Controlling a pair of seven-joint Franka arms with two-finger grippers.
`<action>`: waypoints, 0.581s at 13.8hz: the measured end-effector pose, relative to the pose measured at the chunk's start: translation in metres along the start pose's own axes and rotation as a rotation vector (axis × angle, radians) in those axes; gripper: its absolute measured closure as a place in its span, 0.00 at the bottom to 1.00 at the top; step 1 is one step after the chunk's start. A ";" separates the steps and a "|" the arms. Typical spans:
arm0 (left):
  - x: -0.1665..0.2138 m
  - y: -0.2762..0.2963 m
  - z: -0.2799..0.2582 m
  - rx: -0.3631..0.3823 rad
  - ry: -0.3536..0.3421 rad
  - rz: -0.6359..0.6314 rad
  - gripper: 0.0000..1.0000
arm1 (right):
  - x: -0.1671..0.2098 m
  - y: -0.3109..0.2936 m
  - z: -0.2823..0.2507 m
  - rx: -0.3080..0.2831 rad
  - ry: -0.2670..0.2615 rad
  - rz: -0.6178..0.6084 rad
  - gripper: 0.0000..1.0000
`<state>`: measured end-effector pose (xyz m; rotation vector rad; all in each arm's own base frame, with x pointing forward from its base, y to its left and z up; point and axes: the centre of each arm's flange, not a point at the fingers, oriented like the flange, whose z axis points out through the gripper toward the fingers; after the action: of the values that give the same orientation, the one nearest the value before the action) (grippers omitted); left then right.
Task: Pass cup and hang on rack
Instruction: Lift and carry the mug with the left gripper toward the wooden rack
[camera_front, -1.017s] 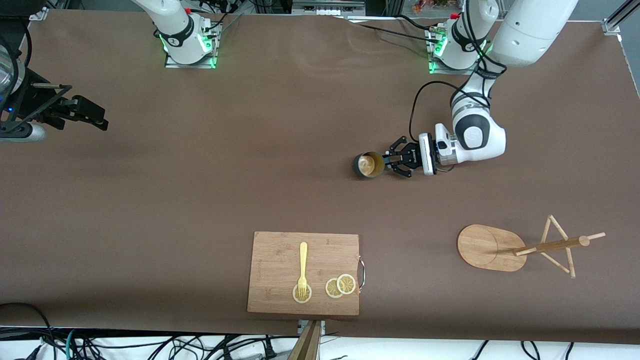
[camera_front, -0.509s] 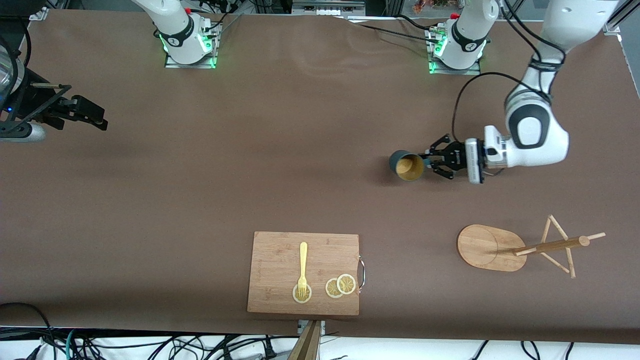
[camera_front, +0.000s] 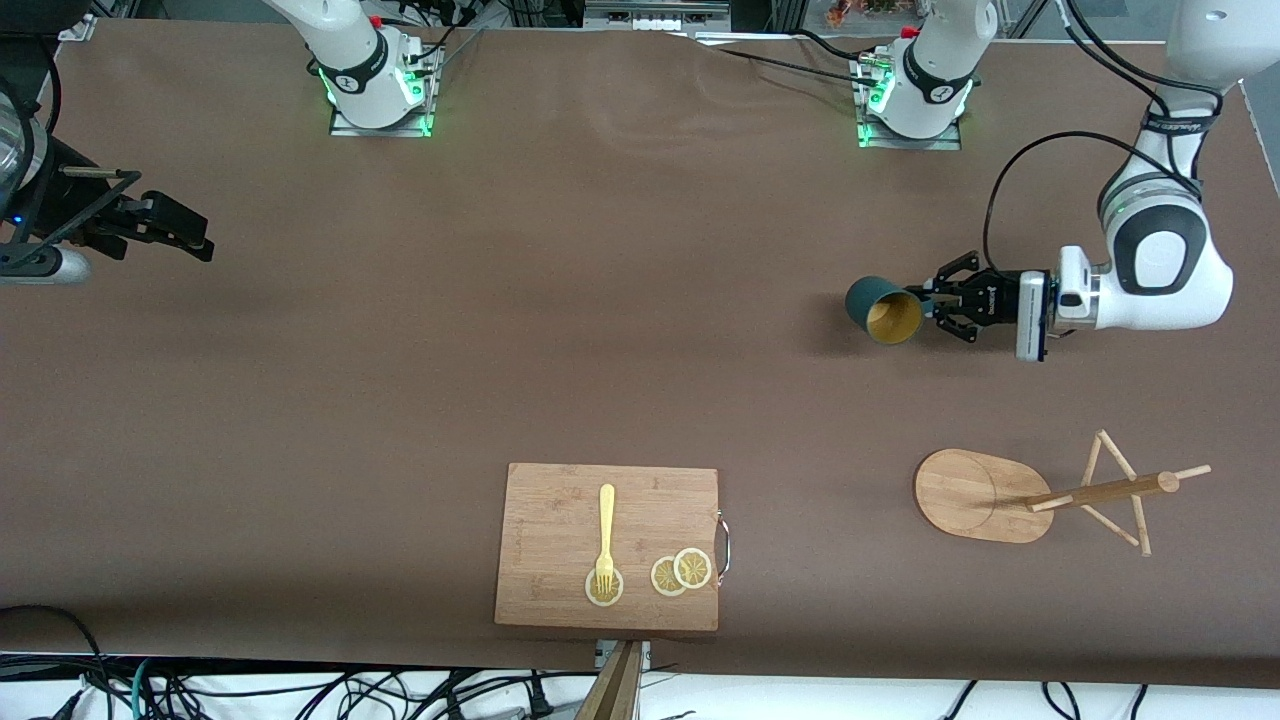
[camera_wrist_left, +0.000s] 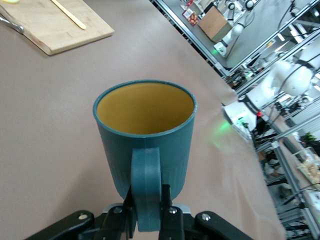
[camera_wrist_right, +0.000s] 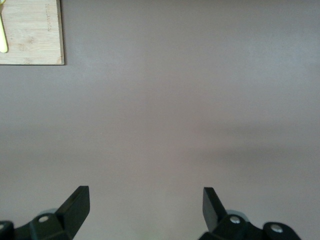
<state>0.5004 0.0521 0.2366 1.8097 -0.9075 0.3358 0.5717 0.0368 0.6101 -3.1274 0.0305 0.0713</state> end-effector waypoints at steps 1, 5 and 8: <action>-0.009 0.002 -0.009 -0.018 0.000 -0.018 0.79 | 0.000 0.000 0.000 0.000 0.000 0.000 0.00; -0.034 0.013 -0.052 -0.069 0.042 -0.143 0.79 | 0.000 0.000 0.000 0.000 0.000 0.001 0.00; -0.021 0.018 -0.092 -0.092 0.074 -0.291 0.79 | 0.000 0.001 0.000 0.000 -0.001 0.001 0.00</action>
<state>0.4897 0.1393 0.2747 1.8020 -0.5877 0.1718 0.5718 0.0362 0.6098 -3.1276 0.0322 0.0724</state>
